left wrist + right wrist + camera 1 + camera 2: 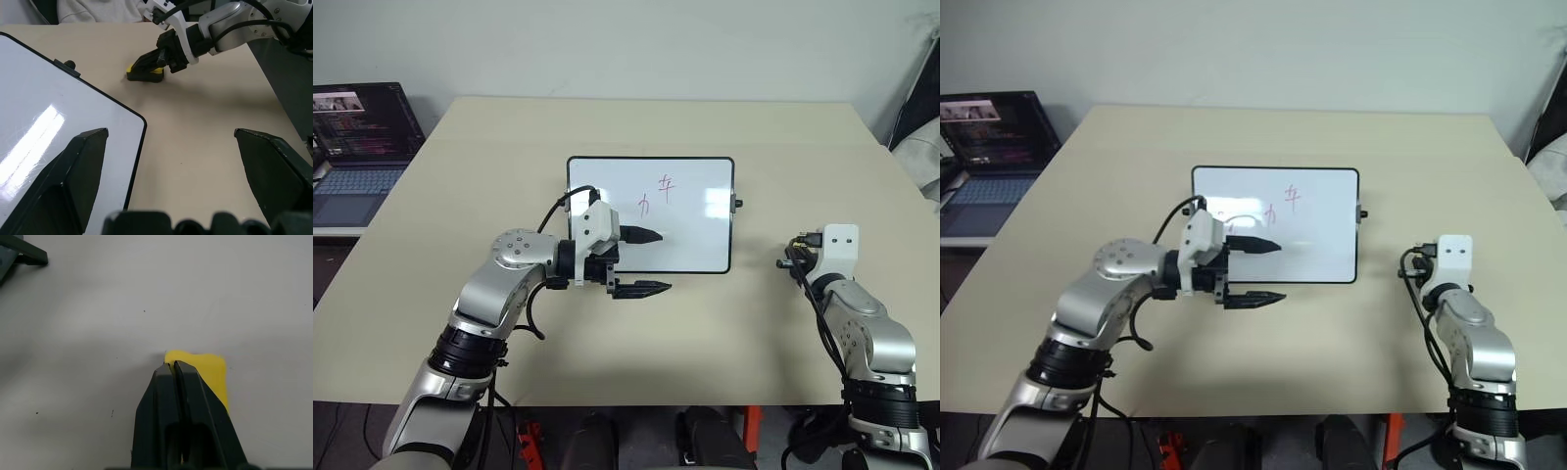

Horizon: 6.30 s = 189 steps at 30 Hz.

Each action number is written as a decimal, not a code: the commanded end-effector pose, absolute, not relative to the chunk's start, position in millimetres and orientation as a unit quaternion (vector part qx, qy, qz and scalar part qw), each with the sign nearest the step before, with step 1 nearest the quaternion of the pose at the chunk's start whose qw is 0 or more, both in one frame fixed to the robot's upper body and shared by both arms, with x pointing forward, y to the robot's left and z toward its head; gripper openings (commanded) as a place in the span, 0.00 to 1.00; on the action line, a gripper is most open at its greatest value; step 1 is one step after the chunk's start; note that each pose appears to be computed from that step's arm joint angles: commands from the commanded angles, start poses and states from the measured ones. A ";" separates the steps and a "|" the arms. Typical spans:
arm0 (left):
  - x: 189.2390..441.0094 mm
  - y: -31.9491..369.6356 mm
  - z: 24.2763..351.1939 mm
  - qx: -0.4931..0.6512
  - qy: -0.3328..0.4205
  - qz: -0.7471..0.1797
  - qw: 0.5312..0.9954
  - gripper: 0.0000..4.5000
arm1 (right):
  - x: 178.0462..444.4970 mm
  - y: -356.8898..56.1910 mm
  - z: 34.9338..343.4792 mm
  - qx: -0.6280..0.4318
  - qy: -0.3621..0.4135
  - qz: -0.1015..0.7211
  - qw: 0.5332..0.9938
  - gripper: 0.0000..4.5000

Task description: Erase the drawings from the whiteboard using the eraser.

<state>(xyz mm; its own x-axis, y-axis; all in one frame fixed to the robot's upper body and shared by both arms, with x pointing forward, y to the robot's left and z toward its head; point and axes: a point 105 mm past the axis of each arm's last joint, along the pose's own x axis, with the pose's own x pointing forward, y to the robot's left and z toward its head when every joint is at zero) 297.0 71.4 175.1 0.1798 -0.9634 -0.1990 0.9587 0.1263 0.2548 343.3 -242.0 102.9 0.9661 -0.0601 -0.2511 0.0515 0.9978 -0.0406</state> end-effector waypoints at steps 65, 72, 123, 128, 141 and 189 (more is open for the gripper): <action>325.9 116.7 187.4 0.142 -0.005 -0.445 0.884 1.00 | 331.0 -92.7 207.6 -0.181 -0.092 0.266 0.942 0.26; 337.9 119.8 199.0 0.143 -0.006 -0.419 0.896 1.00 | 363.6 -60.2 225.8 -0.210 -0.123 0.278 0.929 0.26; 333.2 120.3 181.8 0.139 0.013 -0.430 0.892 1.00 | 416.9 -47.2 234.6 -0.337 -0.122 0.245 0.901 0.25; 331.8 119.5 181.2 0.138 0.013 -0.431 0.892 1.00 | 420.3 -51.9 202.6 -0.351 -0.069 0.264 0.896 0.25; 333.1 119.9 181.0 0.139 0.014 -0.432 0.891 1.00 | 386.7 -48.2 148.8 -0.362 0.031 0.365 0.857 0.25; 331.3 120.1 177.1 0.134 0.013 -0.428 0.894 1.00 | 419.0 -64.5 197.7 -0.328 -0.049 0.241 0.912 0.25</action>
<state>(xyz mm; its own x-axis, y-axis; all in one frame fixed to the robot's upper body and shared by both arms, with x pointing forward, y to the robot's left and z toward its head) 334.2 124.1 164.8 0.6399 -0.7471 -0.1801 0.7678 0.6117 0.1905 416.5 -57.9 203.0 0.8709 0.4898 -0.0399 -0.4098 0.6791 -0.6090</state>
